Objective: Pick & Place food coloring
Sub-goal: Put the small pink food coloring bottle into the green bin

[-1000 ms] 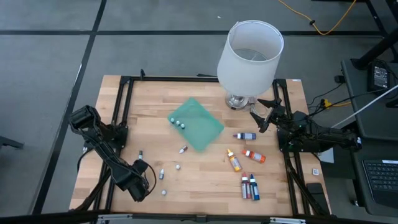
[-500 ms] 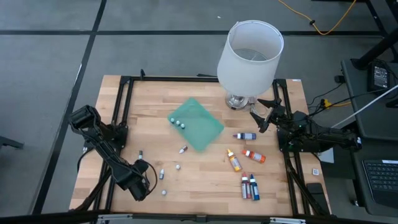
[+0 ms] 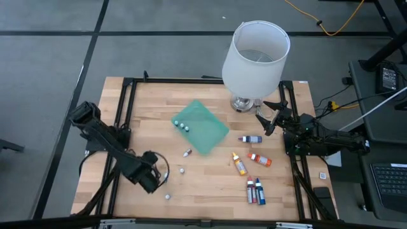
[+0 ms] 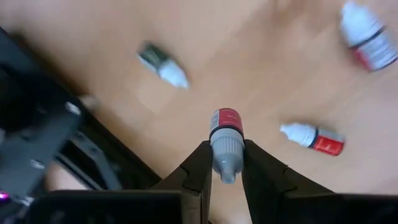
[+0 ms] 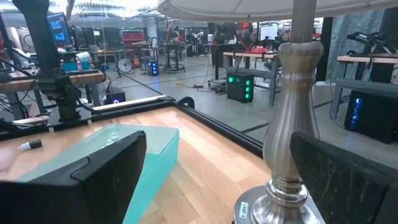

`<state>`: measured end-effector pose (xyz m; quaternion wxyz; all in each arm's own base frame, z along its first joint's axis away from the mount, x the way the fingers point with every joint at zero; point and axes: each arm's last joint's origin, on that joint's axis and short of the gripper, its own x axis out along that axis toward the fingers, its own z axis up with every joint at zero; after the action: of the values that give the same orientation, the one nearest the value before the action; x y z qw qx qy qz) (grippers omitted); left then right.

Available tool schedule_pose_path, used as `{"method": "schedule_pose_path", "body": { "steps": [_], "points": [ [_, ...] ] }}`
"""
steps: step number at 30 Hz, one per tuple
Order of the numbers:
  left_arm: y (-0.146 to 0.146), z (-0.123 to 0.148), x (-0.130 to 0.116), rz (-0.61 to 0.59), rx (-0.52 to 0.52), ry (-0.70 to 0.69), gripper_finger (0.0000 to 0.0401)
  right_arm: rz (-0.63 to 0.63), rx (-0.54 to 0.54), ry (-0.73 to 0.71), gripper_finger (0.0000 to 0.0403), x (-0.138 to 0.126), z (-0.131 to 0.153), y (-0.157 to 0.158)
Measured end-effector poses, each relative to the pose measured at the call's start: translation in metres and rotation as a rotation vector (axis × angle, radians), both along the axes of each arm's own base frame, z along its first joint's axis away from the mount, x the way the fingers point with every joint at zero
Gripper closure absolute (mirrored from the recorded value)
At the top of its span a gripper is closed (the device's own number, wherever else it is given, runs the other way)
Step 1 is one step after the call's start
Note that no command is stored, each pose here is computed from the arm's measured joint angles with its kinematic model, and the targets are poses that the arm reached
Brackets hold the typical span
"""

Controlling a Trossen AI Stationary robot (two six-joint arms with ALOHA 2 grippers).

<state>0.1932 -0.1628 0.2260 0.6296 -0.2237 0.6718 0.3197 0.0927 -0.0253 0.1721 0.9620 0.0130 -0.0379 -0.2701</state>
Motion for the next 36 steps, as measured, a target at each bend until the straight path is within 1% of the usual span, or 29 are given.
{"method": "schedule_pose_path", "body": {
  "steps": [3, 8, 12, 16, 22, 27, 31, 36],
  "points": [
    [0.016, 0.022, 0.011, -0.029, 0.031, -0.026, 0.0337, 0.000, 0.000, 0.000, 0.0006, 0.000, 0.000, 0.000],
    [0.048, 0.051, 0.033, -0.076, 0.074, -0.044, 0.0336, 0.000, 0.000, 0.000, 0.0006, 0.000, 0.000, 0.000],
    [0.077, 0.066, 0.053, -0.093, 0.081, -0.083, 0.0336, 0.000, 0.000, 0.000, 0.0006, 0.000, 0.000, 0.000],
    [0.104, 0.071, 0.075, -0.122, 0.087, -0.085, 0.0336, 0.000, 0.000, 0.000, 0.0006, 0.000, 0.000, 0.000],
    [0.139, 0.073, 0.112, -0.180, 0.106, -0.081, 0.0336, 0.000, 0.000, 0.000, 0.0006, 0.000, 0.000, 0.000],
    [0.163, 0.068, 0.145, -0.218, 0.109, -0.121, 0.0336, 0.000, 0.000, 0.000, 0.0006, 0.000, 0.000, 0.000],
    [0.176, 0.056, 0.169, -0.247, 0.103, -0.140, 0.0336, 0.000, 0.000, 0.000, 0.0006, 0.000, 0.000, 0.000],
    [0.185, 0.028, 0.191, -0.280, 0.058, -0.141, 0.0336, 0.000, 0.000, 0.000, 0.0006, 0.000, 0.000, 0.000]
  ]
}}
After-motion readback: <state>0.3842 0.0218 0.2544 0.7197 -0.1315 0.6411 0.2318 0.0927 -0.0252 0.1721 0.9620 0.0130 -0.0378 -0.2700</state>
